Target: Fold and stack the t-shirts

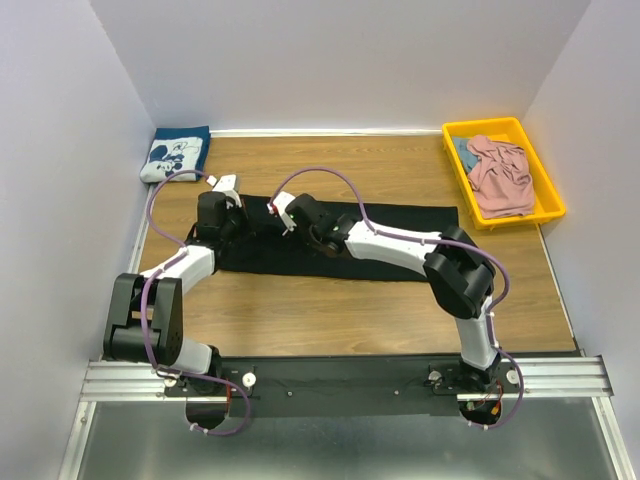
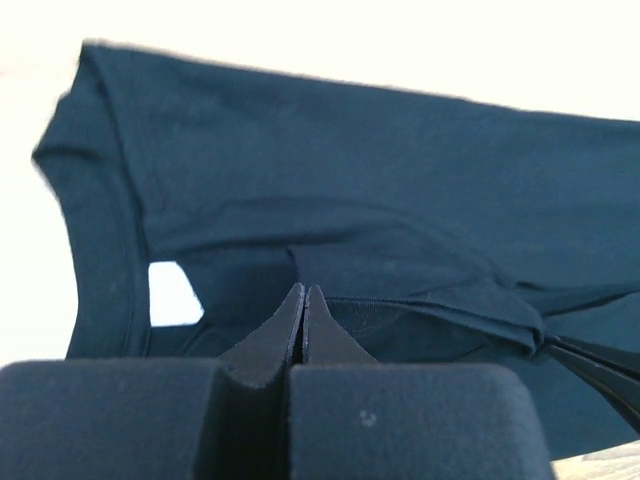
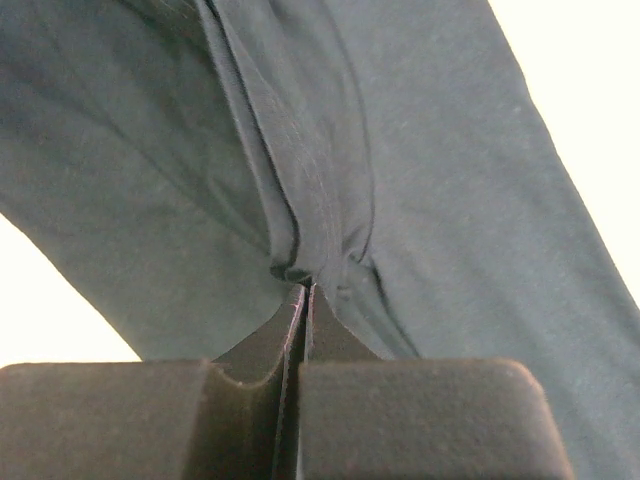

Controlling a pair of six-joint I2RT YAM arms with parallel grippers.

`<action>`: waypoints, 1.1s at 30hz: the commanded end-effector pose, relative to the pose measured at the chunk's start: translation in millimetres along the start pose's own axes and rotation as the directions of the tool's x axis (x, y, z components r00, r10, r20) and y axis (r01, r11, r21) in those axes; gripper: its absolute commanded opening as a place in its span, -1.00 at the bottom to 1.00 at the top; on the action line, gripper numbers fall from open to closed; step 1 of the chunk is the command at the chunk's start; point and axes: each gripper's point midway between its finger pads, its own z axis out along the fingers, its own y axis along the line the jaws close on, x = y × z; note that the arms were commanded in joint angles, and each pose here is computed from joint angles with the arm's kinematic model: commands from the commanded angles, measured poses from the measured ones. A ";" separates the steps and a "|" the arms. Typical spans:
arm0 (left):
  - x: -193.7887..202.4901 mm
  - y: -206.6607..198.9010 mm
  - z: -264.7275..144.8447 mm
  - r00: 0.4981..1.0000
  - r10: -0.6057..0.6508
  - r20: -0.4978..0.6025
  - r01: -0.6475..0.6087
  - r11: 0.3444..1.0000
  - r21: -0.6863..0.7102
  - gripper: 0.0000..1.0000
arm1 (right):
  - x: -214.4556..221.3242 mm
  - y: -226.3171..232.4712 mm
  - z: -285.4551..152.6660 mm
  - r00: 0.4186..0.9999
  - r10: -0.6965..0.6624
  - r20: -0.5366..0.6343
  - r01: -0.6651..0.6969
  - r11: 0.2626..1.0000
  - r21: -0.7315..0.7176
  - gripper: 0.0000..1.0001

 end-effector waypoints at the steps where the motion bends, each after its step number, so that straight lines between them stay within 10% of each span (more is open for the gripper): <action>1: 1.2 10.6 -2.5 0.999 -0.036 0.002 0.036 0.997 -0.062 -1.00 | 8.1 7.6 -10.0 1.000 -0.025 -0.020 0.024 1.000 -0.010 -0.83; 20: 4.1 10.2 -33.2 0.995 -0.092 0.025 0.094 0.990 -0.100 -0.58 | 28.1 42.6 -21.6 0.999 0.025 -0.044 -0.032 0.985 -0.170 -0.76; 26: 1.0 17.9 -50.7 0.992 -0.104 0.065 0.114 0.981 -0.160 0.43 | 17.4 32.6 -34.2 0.995 0.101 -0.020 -0.103 0.987 -0.126 -0.58; 33: -17.2 -6.7 -50.6 0.988 -0.124 0.088 0.129 0.990 -0.055 0.29 | -26.8 -1.3 -30.2 0.947 0.317 0.047 -0.306 0.938 -0.163 -0.41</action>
